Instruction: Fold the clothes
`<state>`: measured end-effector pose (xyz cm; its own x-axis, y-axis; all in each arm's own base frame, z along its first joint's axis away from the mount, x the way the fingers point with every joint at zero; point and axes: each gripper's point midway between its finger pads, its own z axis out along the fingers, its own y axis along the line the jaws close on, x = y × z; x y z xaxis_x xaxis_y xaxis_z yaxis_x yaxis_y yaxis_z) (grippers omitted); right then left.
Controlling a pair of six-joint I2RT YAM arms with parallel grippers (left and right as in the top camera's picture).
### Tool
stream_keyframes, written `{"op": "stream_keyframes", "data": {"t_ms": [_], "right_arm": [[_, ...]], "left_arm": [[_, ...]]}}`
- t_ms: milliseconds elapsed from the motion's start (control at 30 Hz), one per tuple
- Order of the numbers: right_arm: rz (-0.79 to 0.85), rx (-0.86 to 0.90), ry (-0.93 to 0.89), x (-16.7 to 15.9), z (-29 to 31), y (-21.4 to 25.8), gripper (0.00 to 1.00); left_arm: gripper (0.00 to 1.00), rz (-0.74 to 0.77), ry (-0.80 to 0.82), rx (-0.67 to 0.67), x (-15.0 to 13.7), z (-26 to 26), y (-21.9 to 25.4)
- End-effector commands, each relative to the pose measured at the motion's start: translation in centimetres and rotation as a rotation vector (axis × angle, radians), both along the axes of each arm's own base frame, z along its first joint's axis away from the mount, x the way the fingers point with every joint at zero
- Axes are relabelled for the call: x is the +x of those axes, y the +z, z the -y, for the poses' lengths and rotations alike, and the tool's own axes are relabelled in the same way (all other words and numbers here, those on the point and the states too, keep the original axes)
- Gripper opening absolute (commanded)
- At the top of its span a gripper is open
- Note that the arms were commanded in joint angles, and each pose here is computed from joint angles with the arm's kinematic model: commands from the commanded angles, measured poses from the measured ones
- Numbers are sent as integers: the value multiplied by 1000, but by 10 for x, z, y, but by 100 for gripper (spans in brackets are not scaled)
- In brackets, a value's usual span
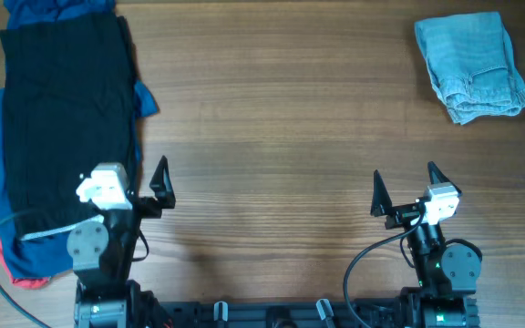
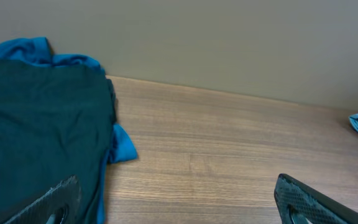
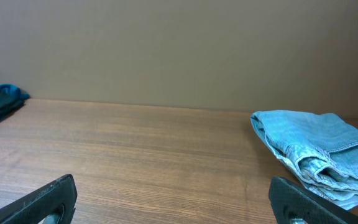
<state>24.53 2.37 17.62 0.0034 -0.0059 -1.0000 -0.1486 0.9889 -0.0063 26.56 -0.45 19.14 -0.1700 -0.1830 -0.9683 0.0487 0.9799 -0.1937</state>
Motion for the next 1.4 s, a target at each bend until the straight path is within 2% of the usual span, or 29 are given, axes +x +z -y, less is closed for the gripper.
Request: {"op": "stream_keyframes", "data": {"t_ms": [0,367,667,833,1033,1367], "right_arm": [[13,-11,-14,0,2,2,99],[13,-11,-14,0,2,2,100],[13,-11,-14,0,2,2,100],[13,-11,-14,0,2,2,100],[13,-11,-14,0,2,2,100],[13,-11,-14,0,2,2,99]], "left_arm": [[100,48,17,22,-8,-5,-6],[100,239,61,45,-16,-13,5],[99,305,89,53,-22,-17,19],[100,277,92,17,-21,-18,13],[100,95,97,-2,-20,-18,-32],[100,97,101,-1,-20,-19,-32]]}}
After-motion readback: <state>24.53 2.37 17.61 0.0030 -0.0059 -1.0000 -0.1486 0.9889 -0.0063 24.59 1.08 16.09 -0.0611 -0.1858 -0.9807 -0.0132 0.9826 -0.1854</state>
